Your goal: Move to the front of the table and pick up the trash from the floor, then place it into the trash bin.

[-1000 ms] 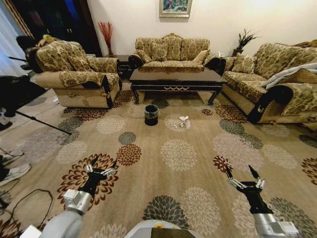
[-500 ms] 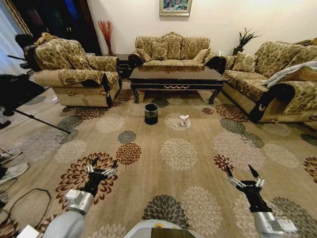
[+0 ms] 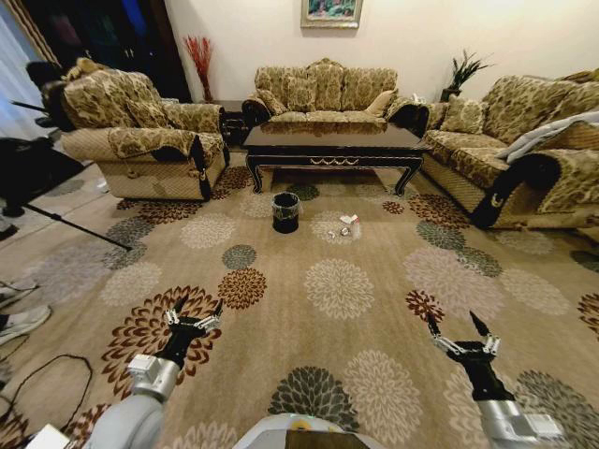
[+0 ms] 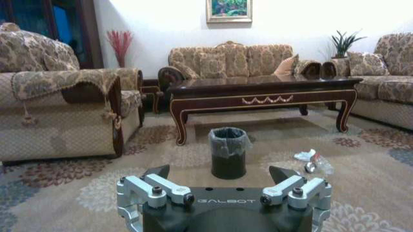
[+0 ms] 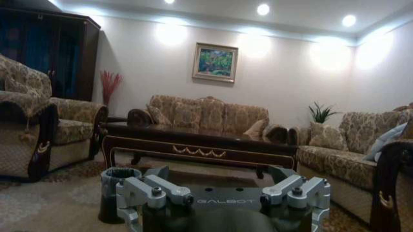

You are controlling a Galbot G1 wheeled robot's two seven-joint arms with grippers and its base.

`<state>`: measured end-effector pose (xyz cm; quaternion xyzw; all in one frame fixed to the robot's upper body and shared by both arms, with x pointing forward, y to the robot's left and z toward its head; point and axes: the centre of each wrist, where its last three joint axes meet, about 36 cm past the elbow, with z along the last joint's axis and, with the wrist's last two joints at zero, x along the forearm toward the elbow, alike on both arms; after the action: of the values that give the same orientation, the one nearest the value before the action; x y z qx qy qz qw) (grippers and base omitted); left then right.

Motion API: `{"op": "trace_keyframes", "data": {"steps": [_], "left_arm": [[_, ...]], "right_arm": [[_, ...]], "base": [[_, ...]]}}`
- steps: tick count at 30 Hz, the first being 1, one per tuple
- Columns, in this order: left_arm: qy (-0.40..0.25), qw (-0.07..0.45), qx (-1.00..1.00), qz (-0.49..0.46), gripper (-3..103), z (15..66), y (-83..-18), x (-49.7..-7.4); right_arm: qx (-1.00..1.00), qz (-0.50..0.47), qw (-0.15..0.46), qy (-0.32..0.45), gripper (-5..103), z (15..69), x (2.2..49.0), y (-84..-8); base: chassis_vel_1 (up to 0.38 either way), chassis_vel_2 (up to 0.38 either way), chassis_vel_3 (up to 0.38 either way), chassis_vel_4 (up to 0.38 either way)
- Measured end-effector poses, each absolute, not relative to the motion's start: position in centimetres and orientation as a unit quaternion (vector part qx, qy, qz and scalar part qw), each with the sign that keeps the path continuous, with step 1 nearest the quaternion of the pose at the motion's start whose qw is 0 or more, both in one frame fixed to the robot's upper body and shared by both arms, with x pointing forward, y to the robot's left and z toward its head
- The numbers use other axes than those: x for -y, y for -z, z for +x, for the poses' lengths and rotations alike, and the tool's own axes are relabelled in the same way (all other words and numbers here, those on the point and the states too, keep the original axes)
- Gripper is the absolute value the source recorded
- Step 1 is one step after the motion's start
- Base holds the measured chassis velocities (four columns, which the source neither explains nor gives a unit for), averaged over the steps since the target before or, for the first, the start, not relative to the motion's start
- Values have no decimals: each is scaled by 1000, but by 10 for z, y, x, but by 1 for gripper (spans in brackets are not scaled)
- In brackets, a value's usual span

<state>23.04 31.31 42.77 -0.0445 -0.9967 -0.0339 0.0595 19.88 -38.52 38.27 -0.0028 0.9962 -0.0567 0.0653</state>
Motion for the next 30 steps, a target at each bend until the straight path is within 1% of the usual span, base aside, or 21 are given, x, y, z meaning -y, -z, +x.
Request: {"op": "trace_keyframes", "data": {"steps": [8, 18, 22, 23, 24, 25, 26, 29, 30], "left_arm": [[40, 59, 997, -33, 100, 231, -426, -310], [50, 84, 995, -21, 100, 227, -429, -304], [50, 86, 995, -22, 100, 226, -429, -303], [53, 73, 996, -22, 100, 226, -426, -303], [62, 39, 997, -14, 100, 228, -419, -306], [58, 27, 998, -11, 100, 229, -417, -306], [58, 27, 998, -11, 100, 229, -417, -306], [44, -11, 999, -5, 100, 232, -410, -307], [43, -12, 999, -4, 100, 232, -409, -307]], "right_arm": [[-996, -1, 65, 56, 100, 198, 385, -382], [-996, -4, 71, 57, 100, 201, 384, -388], [-996, -4, 70, 57, 100, 201, 383, -388], [-996, -3, 70, 57, 100, 200, 383, -388], [-996, -3, 69, 58, 100, 199, 383, -388], [-996, -3, 69, 58, 100, 199, 383, -388], [-996, -3, 69, 58, 100, 199, 383, -388], [-996, -3, 70, 58, 100, 199, 383, -388], [-996, -3, 69, 58, 100, 200, 383, -388]], "base": [[0, 0, 0, 0], [0, 0, 0, 0], [0, 0, 0, 0], [46, 47, 55, 33], [55, 58, 48, 60], [37, 37, 36, 60], [37, 37, 36, 60], [0, 0, 0, 0], [0, 0, 0, 0]]}}
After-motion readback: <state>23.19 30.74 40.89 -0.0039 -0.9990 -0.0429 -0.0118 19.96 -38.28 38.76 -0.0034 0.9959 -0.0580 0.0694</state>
